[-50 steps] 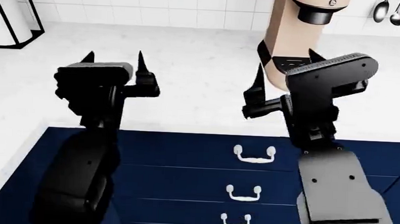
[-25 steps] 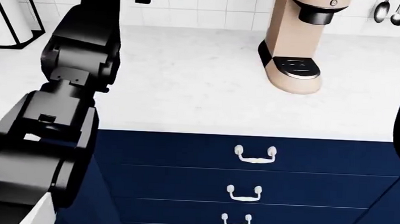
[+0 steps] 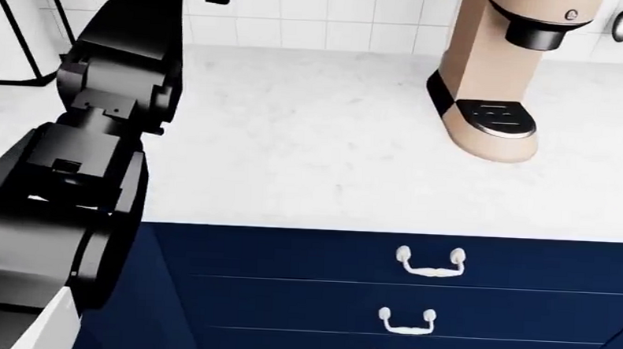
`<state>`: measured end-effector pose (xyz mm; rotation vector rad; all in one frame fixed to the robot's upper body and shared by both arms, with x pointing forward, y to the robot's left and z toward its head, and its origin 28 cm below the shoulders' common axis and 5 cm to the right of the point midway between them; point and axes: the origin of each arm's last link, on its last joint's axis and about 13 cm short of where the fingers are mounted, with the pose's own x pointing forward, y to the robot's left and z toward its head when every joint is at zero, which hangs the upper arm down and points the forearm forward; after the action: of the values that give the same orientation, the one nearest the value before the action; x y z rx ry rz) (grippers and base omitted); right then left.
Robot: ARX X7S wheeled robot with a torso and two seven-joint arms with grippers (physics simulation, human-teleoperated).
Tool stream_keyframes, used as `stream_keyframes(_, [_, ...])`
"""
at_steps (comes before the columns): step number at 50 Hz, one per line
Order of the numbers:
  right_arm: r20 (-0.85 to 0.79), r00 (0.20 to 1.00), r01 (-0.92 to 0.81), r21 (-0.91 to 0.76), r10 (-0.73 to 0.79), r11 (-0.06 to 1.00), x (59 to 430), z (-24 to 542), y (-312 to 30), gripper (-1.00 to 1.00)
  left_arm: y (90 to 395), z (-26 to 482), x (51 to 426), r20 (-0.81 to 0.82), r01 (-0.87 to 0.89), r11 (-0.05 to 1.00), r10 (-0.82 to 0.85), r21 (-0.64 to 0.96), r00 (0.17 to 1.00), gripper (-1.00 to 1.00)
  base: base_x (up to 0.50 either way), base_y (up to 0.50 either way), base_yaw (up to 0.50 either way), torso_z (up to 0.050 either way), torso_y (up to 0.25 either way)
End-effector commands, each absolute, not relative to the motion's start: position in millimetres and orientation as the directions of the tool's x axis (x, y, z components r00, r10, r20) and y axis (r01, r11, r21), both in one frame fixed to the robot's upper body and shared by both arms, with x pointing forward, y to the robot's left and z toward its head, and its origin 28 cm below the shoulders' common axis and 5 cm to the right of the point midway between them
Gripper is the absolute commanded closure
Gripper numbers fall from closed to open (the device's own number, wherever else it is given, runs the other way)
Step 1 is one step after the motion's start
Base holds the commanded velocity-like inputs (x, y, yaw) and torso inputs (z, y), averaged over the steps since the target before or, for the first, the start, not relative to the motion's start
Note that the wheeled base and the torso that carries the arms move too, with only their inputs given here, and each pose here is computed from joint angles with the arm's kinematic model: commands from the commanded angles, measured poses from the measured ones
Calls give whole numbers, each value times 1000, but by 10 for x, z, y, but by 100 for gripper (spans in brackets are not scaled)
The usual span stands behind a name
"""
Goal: Pick the mug from the cabinet, place it under the coffee machine dispenser, and press the start button.
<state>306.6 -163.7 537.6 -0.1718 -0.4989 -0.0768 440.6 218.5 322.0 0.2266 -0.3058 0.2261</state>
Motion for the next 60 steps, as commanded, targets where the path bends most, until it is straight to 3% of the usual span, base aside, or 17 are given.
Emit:
stream_keyframes(1, [471,882,85,-135,-11,987,3065,5373,-1653,-100,2179,3230,4406,316,-250,949,182,191,931,-100,500,0,0,0,0])
stream_keyframes(41, [479,878,90,-130,-17,987,3100,5349,-1686,-100,2197,3183,4410,304,-247,949,181,195,935,-100,500,0,0,0,0])
stream_keyframes(47, [474,879,120,-122,-49,985,3101,5341,-1709,-100,2196,3184,4410,305,-247,949,181,194,935,-100,500,0,0,0,0])
stream_keyframes(53, [427,875,282,-67,-228,957,3162,5252,-1769,-100,2189,3202,4409,312,-246,950,178,195,933,-100,83,0,0,0,0])
stream_keyframes(54, [433,871,284,-58,-232,957,3156,5251,-1767,100,2189,3208,4409,314,-246,950,178,194,933,-100,0,0,0,0,0])
stream_keyframes(60, [500,849,231,-58,-172,971,3110,5277,-1721,100,2193,3232,4407,324,-250,949,179,193,929,-100,0,0,0,0,0])
